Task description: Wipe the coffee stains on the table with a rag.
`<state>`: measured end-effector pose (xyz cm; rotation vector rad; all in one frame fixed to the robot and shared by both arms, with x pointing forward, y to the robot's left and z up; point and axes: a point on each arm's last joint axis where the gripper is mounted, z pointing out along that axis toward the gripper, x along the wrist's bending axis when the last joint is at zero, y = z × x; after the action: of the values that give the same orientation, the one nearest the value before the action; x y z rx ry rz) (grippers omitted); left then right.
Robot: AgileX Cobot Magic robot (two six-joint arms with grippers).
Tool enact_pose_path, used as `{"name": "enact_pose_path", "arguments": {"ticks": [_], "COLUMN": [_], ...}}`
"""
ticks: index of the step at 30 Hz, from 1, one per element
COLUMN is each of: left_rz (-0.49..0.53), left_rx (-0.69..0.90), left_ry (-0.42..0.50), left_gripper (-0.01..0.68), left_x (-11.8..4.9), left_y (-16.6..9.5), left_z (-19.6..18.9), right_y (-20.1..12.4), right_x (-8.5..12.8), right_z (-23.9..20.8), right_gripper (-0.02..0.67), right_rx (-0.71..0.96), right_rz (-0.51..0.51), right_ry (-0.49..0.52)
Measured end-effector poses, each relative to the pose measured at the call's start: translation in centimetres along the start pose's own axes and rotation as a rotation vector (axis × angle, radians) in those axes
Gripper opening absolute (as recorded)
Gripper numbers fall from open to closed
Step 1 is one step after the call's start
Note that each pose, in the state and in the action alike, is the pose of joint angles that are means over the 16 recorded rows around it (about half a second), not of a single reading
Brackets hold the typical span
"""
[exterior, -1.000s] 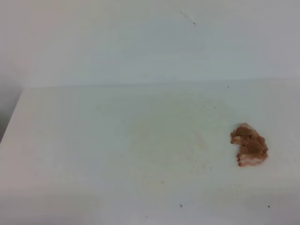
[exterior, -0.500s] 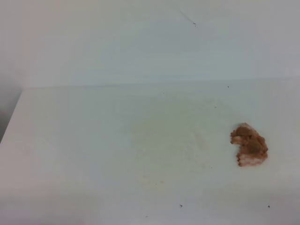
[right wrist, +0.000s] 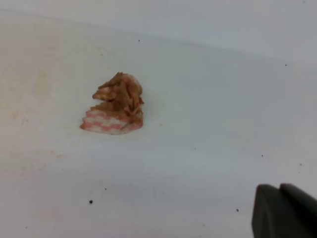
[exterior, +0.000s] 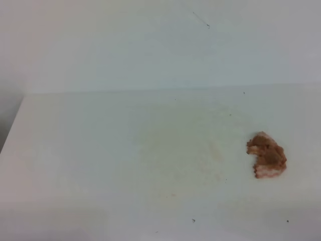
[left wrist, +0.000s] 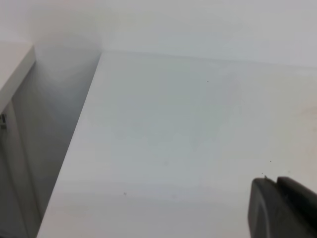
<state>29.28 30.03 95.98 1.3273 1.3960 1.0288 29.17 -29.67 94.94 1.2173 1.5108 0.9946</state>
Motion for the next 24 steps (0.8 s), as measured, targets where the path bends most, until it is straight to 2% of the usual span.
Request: {"name": "enact_pose_path", "arguments": {"ticks": [24], "left_rz": [0.0], "left_rx": [0.0], "left_ry": [0.0], "left_gripper": [0.0], "left_x": [0.0], "left_y": [0.0], "left_z": [0.0], "right_y": [0.0], "right_x": [0.0], "right_z": [0.0], "right_gripper": [-0.003], "right_rx": [0.0], "right_rz": [0.0], "right_ry": [0.0]}}
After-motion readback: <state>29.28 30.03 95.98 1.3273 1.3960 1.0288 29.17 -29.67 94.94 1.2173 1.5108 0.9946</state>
